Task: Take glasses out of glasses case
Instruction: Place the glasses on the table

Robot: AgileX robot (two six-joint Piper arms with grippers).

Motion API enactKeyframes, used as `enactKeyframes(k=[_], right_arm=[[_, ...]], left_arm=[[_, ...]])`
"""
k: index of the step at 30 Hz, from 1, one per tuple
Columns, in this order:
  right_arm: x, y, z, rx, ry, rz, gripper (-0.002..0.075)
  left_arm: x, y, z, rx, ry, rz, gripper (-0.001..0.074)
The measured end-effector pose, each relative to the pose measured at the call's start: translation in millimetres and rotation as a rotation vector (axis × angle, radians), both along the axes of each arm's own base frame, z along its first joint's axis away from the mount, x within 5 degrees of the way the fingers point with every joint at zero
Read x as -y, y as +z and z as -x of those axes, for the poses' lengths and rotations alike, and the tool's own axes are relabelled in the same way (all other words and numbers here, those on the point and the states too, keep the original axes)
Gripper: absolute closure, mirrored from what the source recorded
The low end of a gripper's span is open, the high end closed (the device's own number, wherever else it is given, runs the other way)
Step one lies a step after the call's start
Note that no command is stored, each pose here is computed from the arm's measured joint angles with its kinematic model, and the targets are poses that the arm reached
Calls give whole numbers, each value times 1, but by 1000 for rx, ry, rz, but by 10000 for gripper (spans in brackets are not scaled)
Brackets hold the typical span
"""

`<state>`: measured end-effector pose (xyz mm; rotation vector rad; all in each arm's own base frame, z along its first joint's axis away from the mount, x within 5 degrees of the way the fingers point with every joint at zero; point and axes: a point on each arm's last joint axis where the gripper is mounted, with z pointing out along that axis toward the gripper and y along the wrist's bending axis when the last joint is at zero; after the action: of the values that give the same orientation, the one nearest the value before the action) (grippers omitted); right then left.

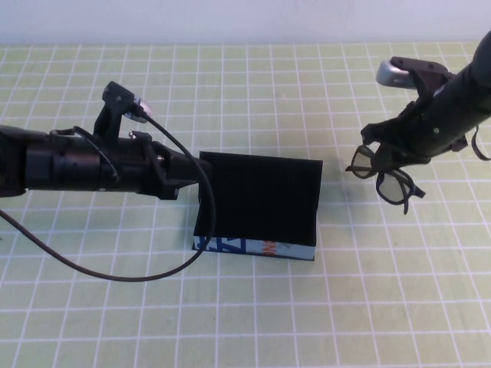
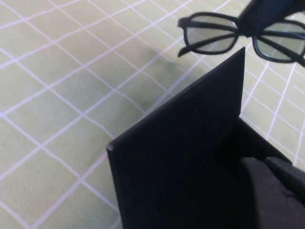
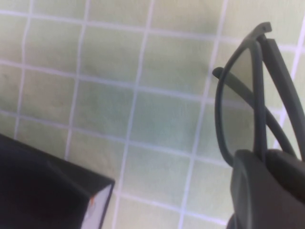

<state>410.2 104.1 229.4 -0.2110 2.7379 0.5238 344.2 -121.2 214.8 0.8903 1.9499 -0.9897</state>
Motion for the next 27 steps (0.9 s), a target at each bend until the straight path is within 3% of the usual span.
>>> enactKeyframes(k=[8,17,27], right_arm=[[10,-6,44,58,-114,-42,718],[13,-30,54,22,-160,-45,701],[13,-32,53,21,-161,-42,433]], left_arm=[[-1,-2,-1,0,14,-22,739],[-1,-2,-1,-15,20,-18,739],[-1,-1,0,-48,31,-4,739]])
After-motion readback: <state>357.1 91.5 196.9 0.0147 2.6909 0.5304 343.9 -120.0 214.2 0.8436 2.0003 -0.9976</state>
